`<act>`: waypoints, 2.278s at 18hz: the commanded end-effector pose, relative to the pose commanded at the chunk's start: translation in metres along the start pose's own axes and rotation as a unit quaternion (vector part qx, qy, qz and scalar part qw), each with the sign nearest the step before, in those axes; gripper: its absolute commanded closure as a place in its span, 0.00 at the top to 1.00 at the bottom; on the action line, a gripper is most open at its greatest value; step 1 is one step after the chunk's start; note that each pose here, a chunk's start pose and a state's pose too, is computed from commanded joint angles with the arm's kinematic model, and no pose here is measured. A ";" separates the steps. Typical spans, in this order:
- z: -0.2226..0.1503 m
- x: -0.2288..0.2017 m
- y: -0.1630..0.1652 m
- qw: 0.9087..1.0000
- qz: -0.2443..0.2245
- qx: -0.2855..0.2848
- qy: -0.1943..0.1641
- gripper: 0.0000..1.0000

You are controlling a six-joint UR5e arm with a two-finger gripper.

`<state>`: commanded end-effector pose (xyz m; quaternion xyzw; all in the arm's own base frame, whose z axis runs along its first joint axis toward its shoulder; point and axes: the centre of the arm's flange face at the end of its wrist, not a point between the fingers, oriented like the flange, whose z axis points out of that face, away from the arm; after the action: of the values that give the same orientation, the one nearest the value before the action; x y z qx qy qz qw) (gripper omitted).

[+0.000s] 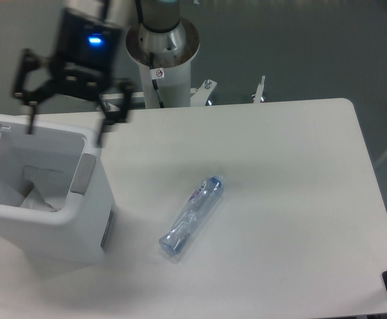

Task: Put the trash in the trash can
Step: 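Open the gripper to drop the wrapper into the bin, then move the open gripper over the clear plastic bottle and lower, then close the gripper around the bottle's middle and lift it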

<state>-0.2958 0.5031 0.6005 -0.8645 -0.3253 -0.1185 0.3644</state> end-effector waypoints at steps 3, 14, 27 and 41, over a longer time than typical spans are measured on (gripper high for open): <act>0.019 -0.038 -0.007 1.000 0.006 -0.013 -0.013 1.00; 0.134 -0.141 0.040 0.982 0.094 -0.141 -0.082 1.00; 0.268 -0.152 0.102 0.921 0.222 -0.292 -0.135 1.00; 0.333 -0.141 0.140 0.882 0.270 -0.356 -0.149 1.00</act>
<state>-0.3231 0.5984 0.2250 -0.9978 -0.0652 0.0065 -0.0028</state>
